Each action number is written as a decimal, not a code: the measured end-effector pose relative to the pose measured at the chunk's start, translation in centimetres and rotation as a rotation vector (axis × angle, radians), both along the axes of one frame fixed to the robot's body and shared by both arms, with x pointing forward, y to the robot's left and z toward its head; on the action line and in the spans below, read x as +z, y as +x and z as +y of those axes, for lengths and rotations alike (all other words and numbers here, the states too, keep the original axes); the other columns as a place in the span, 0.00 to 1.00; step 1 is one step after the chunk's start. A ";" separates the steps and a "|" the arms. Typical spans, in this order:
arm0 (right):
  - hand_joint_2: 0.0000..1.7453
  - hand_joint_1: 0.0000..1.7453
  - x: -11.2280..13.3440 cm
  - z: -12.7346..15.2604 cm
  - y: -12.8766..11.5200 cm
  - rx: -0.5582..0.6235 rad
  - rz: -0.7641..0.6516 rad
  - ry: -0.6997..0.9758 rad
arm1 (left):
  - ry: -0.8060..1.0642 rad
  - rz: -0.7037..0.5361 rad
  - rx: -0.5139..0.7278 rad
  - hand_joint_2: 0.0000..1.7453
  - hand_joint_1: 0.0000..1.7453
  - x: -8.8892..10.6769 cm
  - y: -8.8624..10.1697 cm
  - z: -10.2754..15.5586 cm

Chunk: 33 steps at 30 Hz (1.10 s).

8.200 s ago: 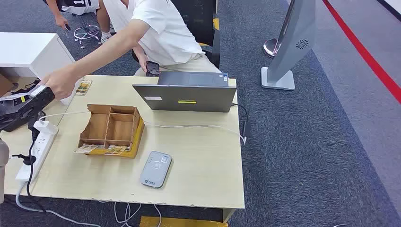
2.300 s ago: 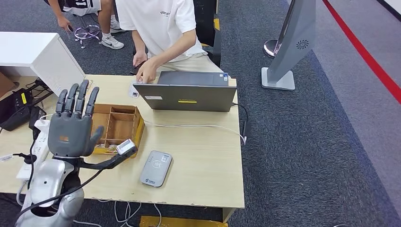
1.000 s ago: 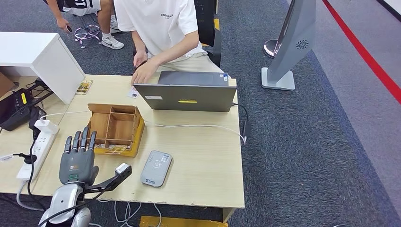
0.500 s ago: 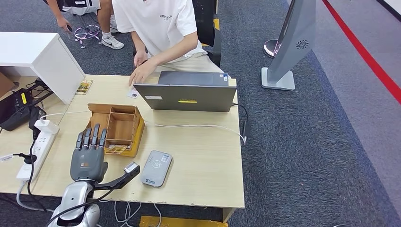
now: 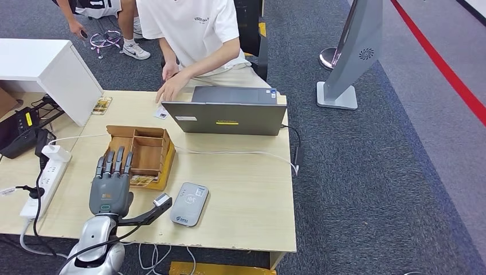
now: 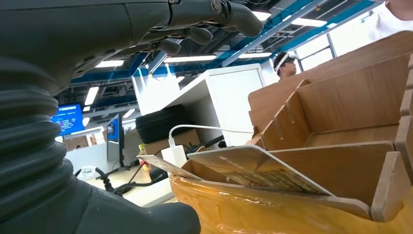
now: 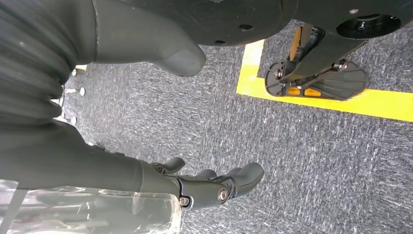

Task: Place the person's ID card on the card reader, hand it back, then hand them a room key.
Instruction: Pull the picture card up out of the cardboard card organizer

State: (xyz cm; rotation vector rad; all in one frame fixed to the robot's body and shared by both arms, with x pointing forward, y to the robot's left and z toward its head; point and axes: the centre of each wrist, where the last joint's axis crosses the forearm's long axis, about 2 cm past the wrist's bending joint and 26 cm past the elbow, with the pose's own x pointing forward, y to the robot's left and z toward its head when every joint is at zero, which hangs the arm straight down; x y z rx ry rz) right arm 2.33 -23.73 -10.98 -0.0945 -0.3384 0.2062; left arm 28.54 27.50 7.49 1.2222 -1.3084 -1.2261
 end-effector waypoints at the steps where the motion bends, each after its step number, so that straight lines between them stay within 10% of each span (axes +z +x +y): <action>1: 1.00 0.00 0.0 0.0 0.0 0.004 0.000 -0.001 | 0.005 0.002 0.002 1.00 0.00 -0.1 0.1 0.0; 26: 1.00 0.00 0.0 0.1 0.0 0.022 -0.020 0.004 | 0.023 0.000 -0.027 1.00 0.00 -0.6 1.3 -0.4; 30: 1.00 0.00 0.0 0.1 0.0 0.031 -0.020 0.003 | 0.021 -0.002 -0.044 1.00 1.00 -0.6 1.3 -0.6; 33: 1.00 0.00 0.0 0.1 0.0 0.033 -0.020 0.005 | 0.019 -0.003 -0.065 1.00 1.00 -0.6 1.3 -0.9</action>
